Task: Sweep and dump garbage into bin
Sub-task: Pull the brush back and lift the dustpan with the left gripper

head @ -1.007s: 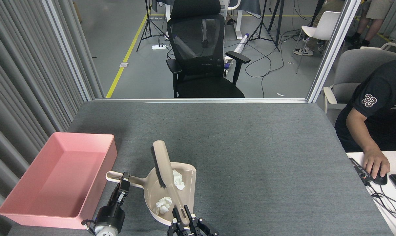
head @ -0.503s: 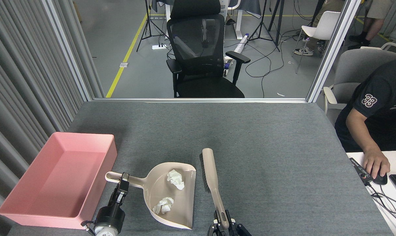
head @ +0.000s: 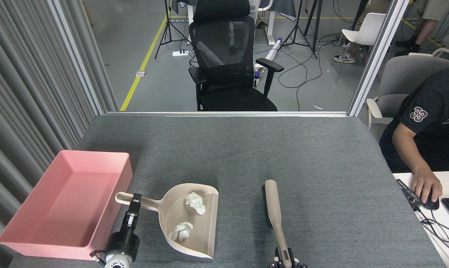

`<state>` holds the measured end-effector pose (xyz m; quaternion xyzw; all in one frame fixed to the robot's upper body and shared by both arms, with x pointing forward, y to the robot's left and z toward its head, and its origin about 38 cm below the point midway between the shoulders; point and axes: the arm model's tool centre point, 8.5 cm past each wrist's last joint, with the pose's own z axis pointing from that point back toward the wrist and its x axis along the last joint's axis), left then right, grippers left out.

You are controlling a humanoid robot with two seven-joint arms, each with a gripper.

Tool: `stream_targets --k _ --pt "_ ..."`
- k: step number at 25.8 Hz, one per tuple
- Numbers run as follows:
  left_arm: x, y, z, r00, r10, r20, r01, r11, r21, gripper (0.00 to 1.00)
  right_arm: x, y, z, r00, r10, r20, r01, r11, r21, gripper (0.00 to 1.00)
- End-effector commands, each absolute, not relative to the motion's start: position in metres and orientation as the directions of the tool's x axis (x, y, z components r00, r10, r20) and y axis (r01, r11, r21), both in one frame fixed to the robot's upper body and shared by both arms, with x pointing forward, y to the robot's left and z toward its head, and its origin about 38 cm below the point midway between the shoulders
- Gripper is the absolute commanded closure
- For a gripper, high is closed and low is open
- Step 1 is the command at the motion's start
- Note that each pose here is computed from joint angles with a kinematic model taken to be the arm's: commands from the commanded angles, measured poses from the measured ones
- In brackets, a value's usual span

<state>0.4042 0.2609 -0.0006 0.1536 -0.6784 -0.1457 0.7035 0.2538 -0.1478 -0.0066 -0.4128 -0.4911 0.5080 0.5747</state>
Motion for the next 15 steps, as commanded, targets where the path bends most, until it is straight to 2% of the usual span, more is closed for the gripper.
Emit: stream_targets --k 1,4,15 --pt "0.4071 0.261 0.0032 0.033 -0.388 0.921 -0.017 0.921 0.388 0.78 0.2525 -0.1672 -0.0104 -0.004 0.994 0.107 -0.179 0.105 -0.978 0.83" --pt "0.4071 0.2624 0.0022 0.047 -0.343 0.938 -0.034 0.938 0.345 0.78 0.2496 -0.1663 -0.013 -0.031 0.994 0.109 -0.188 0.101 -0.977 0.82" --pt "0.4087 0.2639 0.0079 0.039 -0.344 0.938 -0.043 0.937 0.345 0.78 0.2464 -0.172 -0.016 -0.022 0.995 0.101 -0.197 0.095 -0.976 0.79"
